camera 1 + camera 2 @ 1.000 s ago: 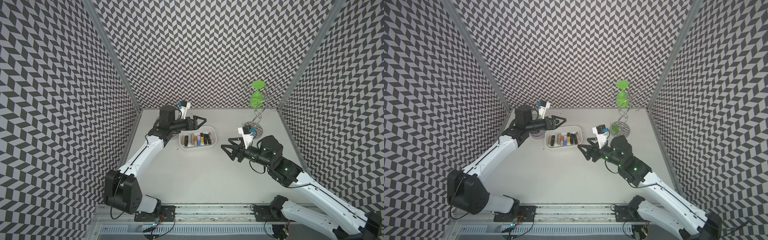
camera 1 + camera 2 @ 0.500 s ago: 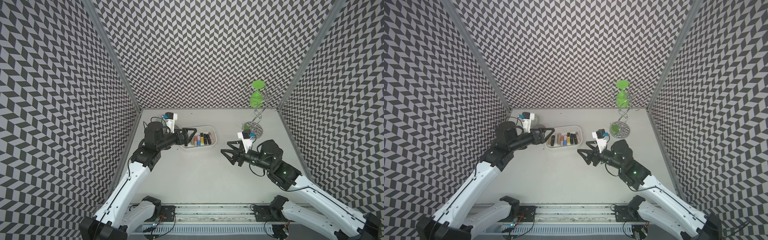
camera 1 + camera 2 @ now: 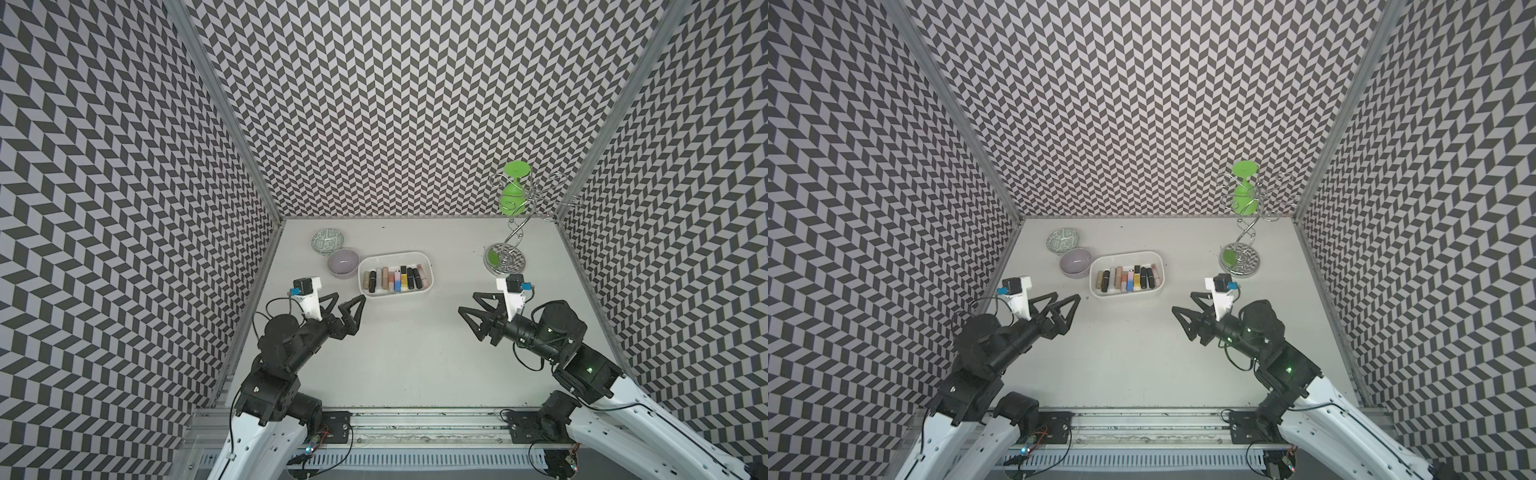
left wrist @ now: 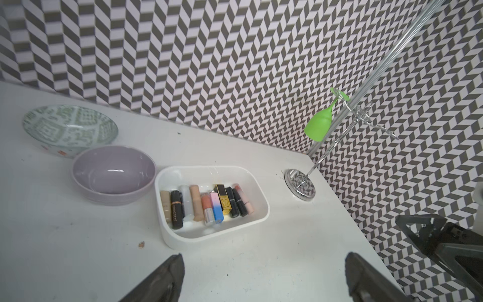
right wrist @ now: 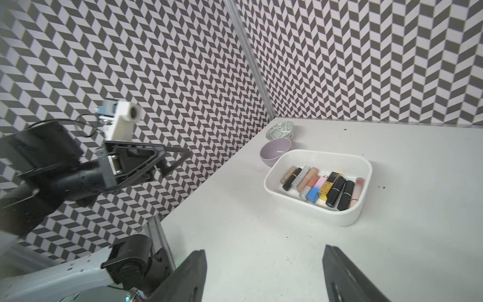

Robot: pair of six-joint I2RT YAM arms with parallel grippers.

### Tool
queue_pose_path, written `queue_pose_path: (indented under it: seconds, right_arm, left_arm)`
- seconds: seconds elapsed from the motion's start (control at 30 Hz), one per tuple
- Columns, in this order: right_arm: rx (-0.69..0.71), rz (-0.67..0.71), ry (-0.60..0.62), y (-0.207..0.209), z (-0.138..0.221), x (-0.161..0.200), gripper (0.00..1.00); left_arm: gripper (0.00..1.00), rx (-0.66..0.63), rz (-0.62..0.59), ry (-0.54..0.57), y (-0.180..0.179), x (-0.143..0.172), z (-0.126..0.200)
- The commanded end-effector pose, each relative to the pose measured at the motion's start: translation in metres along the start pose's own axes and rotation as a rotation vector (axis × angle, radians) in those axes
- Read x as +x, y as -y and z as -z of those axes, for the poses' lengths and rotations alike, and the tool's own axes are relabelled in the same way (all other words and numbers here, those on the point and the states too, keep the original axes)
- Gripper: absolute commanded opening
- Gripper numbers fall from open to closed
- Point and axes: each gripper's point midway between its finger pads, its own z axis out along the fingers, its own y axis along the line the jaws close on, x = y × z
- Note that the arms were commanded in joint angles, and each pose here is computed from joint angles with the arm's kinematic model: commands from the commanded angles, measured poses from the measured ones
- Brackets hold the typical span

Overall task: Put the lipstick into the storage box
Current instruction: Reset both arms

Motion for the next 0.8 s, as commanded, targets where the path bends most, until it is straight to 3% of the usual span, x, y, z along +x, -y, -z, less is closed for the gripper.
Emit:
queue_pose_path:
  seconds: [0.0, 0.17, 0.3, 0.53, 0.77]
  right_arm:
    - [0.124, -0.011, 0.038, 0.02, 0.007, -0.009, 0.74]
    - [0.255, -0.008, 0.043, 0.041, 0.013, -0.01, 0.74]
    - [0.392, -0.012, 0.091, 0.067, 0.023, -0.009, 0.77]
    - [0.642, 0.072, 0.217, 0.112, 0.042, -0.009, 0.94]
    - [0.726, 0.194, 0.17, 0.15, 0.019, 0.019, 0.95]
  left_arm:
    - [0.99, -0.071, -0.103, 0.089, -0.01, -0.011, 0.017]
    - [0.99, -0.046, -0.142, 0.173, -0.006, -0.017, 0.031]
    - [0.99, -0.06, -0.176, 0.146, -0.009, -0.014, 0.023]
    - [0.99, -0.206, -0.257, 0.107, -0.037, -0.012, 0.006]
    - [0.99, -0.346, -0.224, 0.095, -0.073, -0.001, -0.017]
